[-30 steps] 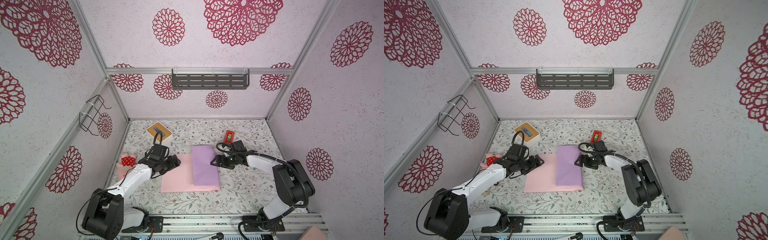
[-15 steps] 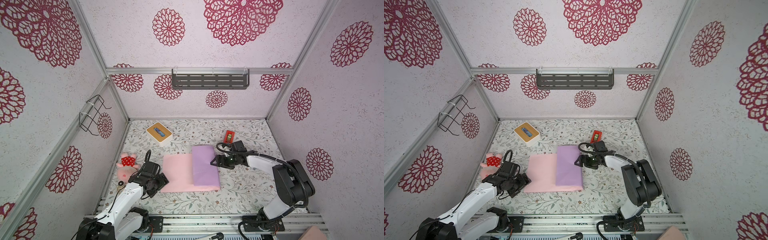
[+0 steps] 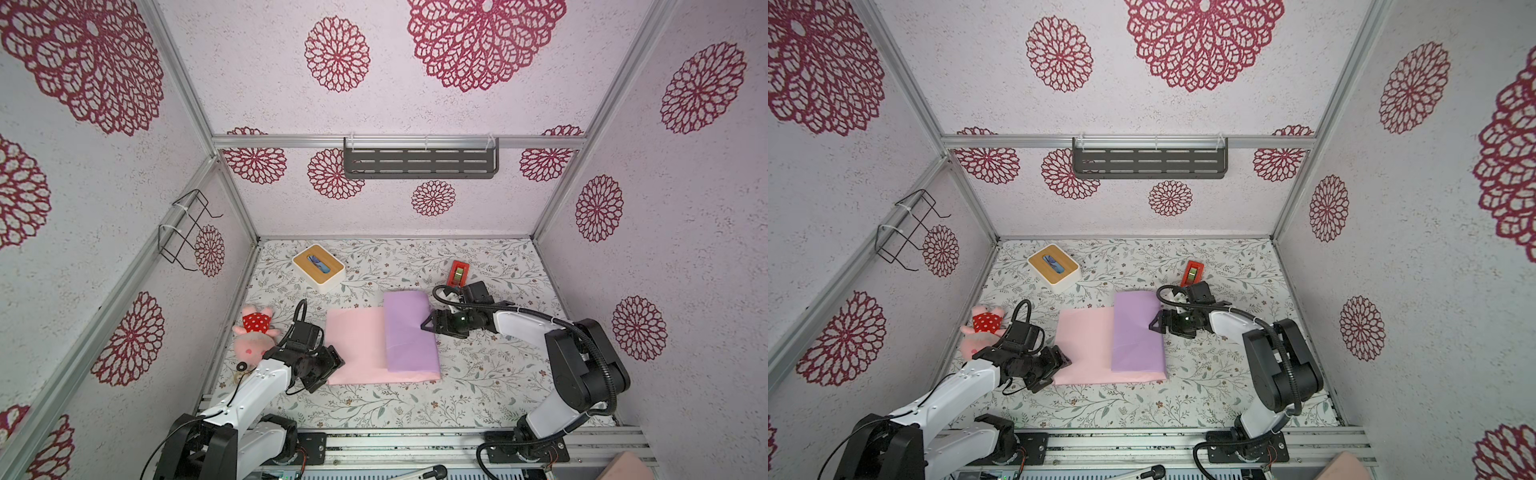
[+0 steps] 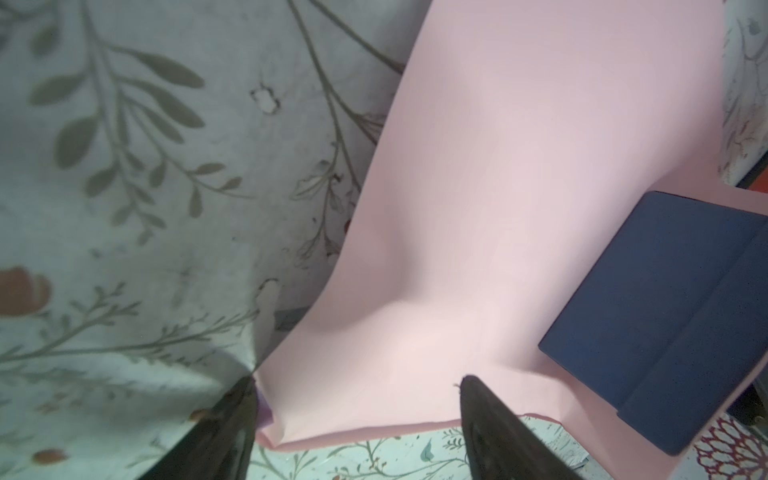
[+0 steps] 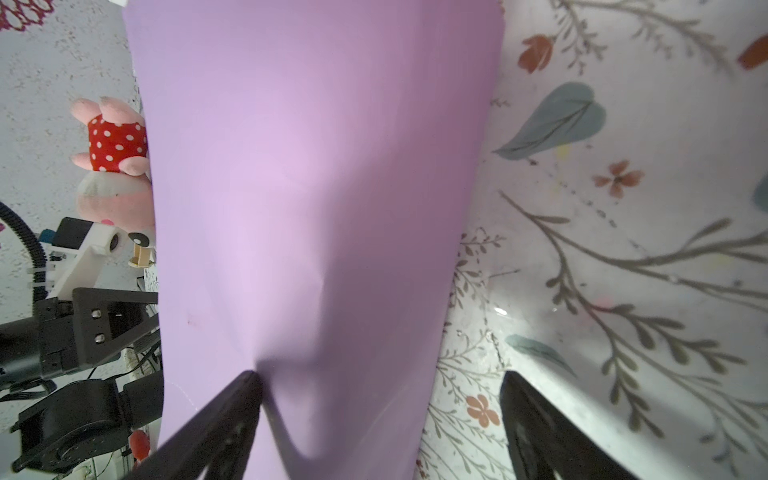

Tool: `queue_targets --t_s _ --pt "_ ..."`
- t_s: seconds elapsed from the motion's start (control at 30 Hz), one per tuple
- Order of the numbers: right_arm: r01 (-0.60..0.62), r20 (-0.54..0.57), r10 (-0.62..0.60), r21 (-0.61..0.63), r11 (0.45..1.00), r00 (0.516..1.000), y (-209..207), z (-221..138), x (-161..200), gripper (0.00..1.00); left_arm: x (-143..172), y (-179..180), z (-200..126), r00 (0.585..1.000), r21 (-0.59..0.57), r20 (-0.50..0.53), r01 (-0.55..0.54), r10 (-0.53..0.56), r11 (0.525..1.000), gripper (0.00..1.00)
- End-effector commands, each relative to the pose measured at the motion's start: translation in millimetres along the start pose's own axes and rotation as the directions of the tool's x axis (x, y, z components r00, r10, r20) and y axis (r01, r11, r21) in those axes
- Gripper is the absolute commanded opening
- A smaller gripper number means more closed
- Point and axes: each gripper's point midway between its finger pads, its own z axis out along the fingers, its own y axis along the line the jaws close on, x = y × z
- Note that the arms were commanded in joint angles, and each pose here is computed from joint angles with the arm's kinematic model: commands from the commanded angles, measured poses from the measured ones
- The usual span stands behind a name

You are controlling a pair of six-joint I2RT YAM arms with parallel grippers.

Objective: Wrap a gift box in wrapping paper
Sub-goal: Second fold the wrapping paper around the gift box.

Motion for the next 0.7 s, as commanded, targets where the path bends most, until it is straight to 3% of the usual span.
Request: queue_targets --t_s 0.0,0.27,0.67 --pt "-0.058 -0.059 0.068 0.149 0.987 0.996 -37 7 27 0.90 -7 -11 1 0.998 0.059 0.037 -0.043 0.041 0.997 0.78" --pt "-0.058 -0.063 0.068 0.149 0.987 0.996 -37 8 28 0.90 -15 -12 4 0.991 0.072 0.087 -0.112 0.105 0.991 0.78" --pt "-0.058 -0.068 0.069 0.150 0.987 0.995 -39 10 29 0.89 -32 -56 -2 0.948 0.175 0.141 -0.307 0.285 0.935 0.78"
